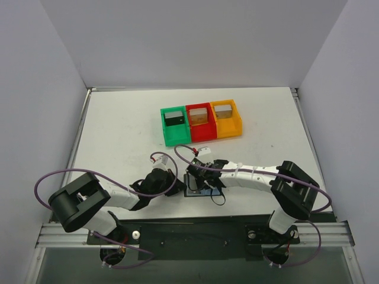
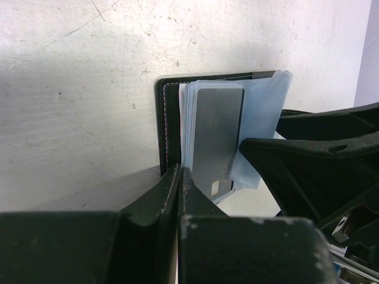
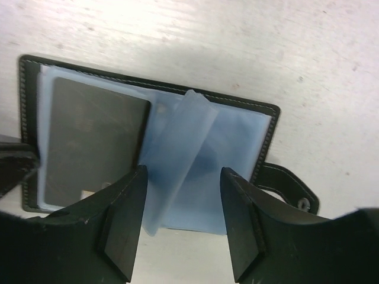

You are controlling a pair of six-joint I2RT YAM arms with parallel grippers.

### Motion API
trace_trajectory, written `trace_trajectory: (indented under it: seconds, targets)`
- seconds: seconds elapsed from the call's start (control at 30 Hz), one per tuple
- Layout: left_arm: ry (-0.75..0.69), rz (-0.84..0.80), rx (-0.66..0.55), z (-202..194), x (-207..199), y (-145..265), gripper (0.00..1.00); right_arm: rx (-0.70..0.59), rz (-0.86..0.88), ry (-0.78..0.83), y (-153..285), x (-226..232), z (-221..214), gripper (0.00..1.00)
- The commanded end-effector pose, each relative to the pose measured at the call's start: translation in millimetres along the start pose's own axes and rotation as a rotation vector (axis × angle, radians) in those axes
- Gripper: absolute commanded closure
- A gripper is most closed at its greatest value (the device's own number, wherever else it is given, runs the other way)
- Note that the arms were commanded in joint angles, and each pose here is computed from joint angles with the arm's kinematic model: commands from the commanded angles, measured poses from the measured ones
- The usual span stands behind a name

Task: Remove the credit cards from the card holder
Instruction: Remove the credit card from the card holder.

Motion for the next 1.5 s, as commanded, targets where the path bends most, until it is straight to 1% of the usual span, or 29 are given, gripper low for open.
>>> trace_trajectory:
  seconds: [0.0,0.23,0.37,0.47,0.57,0.63,0.67,0.73,0.8,0.83,0.87,0.93,1.03,1.07,1.1,1.13,1.17,1.2,1.23,1.33,1.47]
  targets:
    - [-0.002,0.084,-0.043,5.4,18.5,0.5,1.00,0.055,-0.095,0.023,9.8,-24.3,-17.8,0.52]
    - [0.001,0.084,-0.046,5.8,19.1,1.0,1.00,0.069,-0.133,-0.029,15.1,-49.6,-28.9,0.50]
    - [0.001,0.080,-0.042,5.7,17.6,0.3,1.00,0.022,-0.120,-0.063,32.0,-58.6,-23.3,0.49]
    - [0.001,0.078,-0.041,5.6,17.4,0.1,1.00,-0.035,-0.067,-0.077,47.4,-55.3,-10.7,0.47]
    - [0.002,0.074,-0.040,5.0,17.6,0.7,1.00,-0.104,0.021,-0.059,62.6,-39.2,7.1,0.47]
    - [0.004,0.072,-0.042,5.0,18.0,1.3,1.00,-0.132,0.096,-0.063,67.4,-27.0,16.1,0.47]
    - [0.005,0.072,-0.042,5.1,18.7,1.6,1.00,-0.122,0.171,-0.061,68.0,-18.8,16.1,0.47]
    - [0.006,0.062,-0.042,4.7,17.8,2.2,1.00,-0.160,0.279,-0.087,64.5,-4.6,23.6,0.48]
    - [0.006,0.054,-0.041,5.0,17.1,2.8,1.00,-0.162,0.369,-0.122,58.1,4.9,24.8,0.48]
    - [0.004,0.049,-0.040,4.8,16.0,3.2,1.00,-0.153,0.395,-0.127,53.6,8.2,22.8,0.50]
    - [0.001,0.050,-0.037,4.7,16.7,3.5,1.00,-0.149,0.462,-0.147,50.2,13.1,21.7,0.51]
    - [-0.002,0.046,-0.036,4.4,16.0,3.8,1.00,-0.145,0.519,-0.182,42.7,16.7,20.1,0.58]
    - [-0.005,0.046,-0.034,4.3,16.3,4.4,1.00,-0.113,0.575,-0.241,29.1,14.4,9.2,0.62]
    - [-0.007,0.046,-0.034,4.3,16.3,4.4,1.00,-0.130,0.600,-0.258,28.2,14.9,11.6,0.62]
    - [-0.006,0.045,-0.036,4.8,16.0,4.6,1.00,-0.113,0.609,-0.285,23.0,11.1,6.0,0.62]
    - [-0.006,0.044,-0.034,4.7,15.9,4.7,1.00,-0.136,0.627,-0.300,22.2,10.2,8.7,0.63]
    - [-0.008,0.046,-0.034,4.6,16.2,4.7,1.00,-0.121,0.642,-0.324,18.1,7.4,2.9,0.63]
    - [-0.008,0.047,-0.033,4.5,16.5,4.7,1.00,-0.144,0.656,-0.338,17.3,6.2,4.6,0.63]
    - [-0.010,0.048,-0.032,4.2,16.5,4.5,1.00,-0.131,0.664,-0.357,14.3,2.9,0.7,0.63]
    - [-0.012,0.043,-0.030,4.5,15.3,4.7,1.00,-0.154,0.693,-0.384,11.0,-0.2,1.4,0.62]
    - [-0.044,-0.019,-0.026,7.0,1.7,7.9,1.00,-0.159,0.708,-0.399,8.5,-3.7,0.7,0.61]
Point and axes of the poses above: each gripper's point midway between its finger pads, its own y axis back along the fingers, its own x axis along the line the jaws close on, z = x × y, the point moved 8 cm from there along y, back along the fingers, and after that the axes turned 10 degrees about y, right-handed, at the moved point
